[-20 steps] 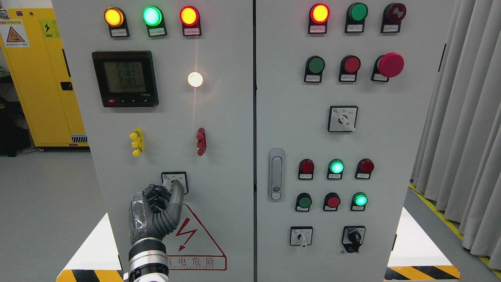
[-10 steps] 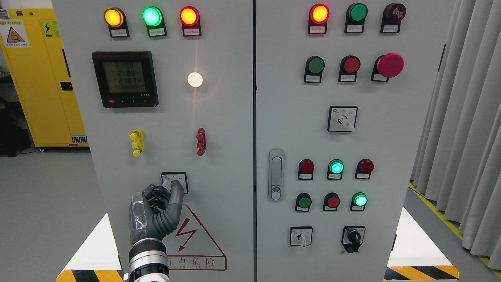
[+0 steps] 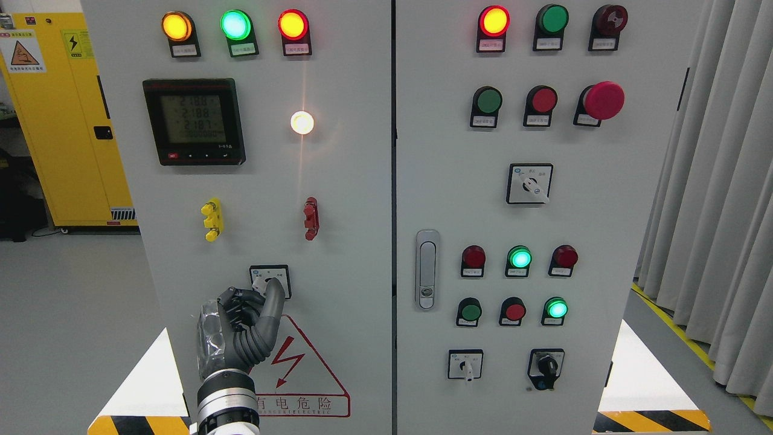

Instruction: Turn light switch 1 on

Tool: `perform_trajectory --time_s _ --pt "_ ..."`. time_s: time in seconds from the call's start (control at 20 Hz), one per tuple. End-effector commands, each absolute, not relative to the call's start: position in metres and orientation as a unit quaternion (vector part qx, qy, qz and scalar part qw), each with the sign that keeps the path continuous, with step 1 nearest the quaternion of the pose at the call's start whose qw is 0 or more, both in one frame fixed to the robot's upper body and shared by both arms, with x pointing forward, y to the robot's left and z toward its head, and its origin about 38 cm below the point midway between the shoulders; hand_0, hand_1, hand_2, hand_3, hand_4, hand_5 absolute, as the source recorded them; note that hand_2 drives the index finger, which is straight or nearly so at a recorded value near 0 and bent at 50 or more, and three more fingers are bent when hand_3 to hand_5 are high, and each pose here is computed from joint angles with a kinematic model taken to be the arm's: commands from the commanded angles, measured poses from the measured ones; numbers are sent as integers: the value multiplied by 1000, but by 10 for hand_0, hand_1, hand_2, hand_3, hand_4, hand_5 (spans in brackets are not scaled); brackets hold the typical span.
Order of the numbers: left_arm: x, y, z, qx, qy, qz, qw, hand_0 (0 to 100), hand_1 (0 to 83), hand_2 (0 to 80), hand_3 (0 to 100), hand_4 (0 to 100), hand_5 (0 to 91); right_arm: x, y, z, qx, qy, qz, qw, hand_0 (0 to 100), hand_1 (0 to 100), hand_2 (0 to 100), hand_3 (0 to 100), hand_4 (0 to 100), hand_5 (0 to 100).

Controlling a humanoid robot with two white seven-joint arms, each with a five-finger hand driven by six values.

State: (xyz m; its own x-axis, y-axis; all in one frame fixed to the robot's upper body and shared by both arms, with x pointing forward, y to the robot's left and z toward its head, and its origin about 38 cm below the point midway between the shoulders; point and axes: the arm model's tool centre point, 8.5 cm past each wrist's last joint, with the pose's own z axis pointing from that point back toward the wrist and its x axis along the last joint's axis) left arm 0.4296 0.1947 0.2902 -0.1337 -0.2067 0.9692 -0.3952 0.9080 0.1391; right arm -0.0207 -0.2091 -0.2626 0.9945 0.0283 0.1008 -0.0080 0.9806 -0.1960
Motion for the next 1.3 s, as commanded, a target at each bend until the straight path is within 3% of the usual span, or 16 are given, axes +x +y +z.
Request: perform_trajectory --time_s 0.0,0.35,1.25 --pt "430 193 291 197 -753 70 624 182 541 661 974 917 869 -21 -209 -263 -98 -49 -5 994 0 500 40 0 0 0" --pt "429 193 291 196 -755 71 622 120 531 662 975 917 870 -21 -209 -263 -99 -49 -5 994 0 500 40 0 0 0" --pt "402 200 259 197 -770 74 603 69 511 676 980 917 869 -21 -209 -263 -99 -49 -5 994 0 500 40 0 0 0"
